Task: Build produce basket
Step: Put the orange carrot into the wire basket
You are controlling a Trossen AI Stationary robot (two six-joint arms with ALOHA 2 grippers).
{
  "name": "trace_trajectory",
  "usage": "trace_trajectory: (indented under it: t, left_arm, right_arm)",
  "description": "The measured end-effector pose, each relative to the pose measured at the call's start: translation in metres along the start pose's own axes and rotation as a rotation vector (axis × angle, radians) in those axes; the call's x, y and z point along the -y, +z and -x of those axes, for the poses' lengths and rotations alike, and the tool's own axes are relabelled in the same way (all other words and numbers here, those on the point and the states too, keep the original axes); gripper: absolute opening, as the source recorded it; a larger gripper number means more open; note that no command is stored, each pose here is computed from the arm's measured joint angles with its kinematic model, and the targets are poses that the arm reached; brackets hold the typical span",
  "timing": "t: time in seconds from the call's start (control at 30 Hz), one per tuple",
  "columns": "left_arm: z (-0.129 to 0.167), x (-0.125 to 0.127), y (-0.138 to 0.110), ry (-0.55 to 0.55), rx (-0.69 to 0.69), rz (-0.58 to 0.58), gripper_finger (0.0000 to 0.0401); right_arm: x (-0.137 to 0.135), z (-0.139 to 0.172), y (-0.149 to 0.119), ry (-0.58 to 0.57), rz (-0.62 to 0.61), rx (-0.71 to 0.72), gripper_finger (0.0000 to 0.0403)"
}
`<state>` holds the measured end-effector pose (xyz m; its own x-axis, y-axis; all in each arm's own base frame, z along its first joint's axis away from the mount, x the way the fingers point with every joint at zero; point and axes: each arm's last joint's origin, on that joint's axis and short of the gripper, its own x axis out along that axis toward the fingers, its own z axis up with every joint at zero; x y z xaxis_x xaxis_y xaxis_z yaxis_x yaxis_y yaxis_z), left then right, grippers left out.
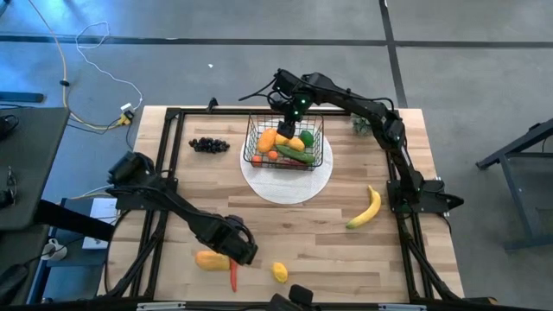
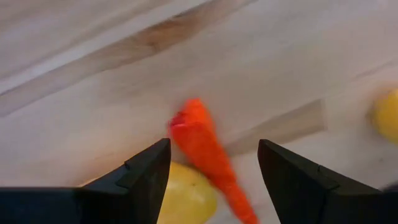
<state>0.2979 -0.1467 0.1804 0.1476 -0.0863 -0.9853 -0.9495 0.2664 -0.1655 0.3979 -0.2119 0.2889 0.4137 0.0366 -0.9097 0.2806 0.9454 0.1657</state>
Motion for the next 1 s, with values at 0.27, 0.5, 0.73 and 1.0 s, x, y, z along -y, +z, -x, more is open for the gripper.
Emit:
trace_trajectory:
  t: [0.27,0.5,0.73,1.0]
  left_arm:
    - [-0.014,0.003,-0.001,0.021,-0.006,0.02,0.0232]
    - [-0.025,0.004,0.001,0.048,-0.004,0.042,0.0232]
    - [-0.032,0.003,0.001,0.075,-0.021,0.061,0.0214]
    - [-0.042,0.01,0.001,0.038,-0.045,0.065,0.016]
  right_arm:
    - [0.0,0.0,0.0,0.001,-0.001,-0.004,0.0248]
    - [0.0,0.0,-0.001,0.001,-0.002,-0.01,0.0248]
    - [0.0,0.0,-0.001,0.002,0.001,-0.011,0.0248]
    - [0.0,0.0,-0.002,0.003,0.016,-0.017,0.0247]
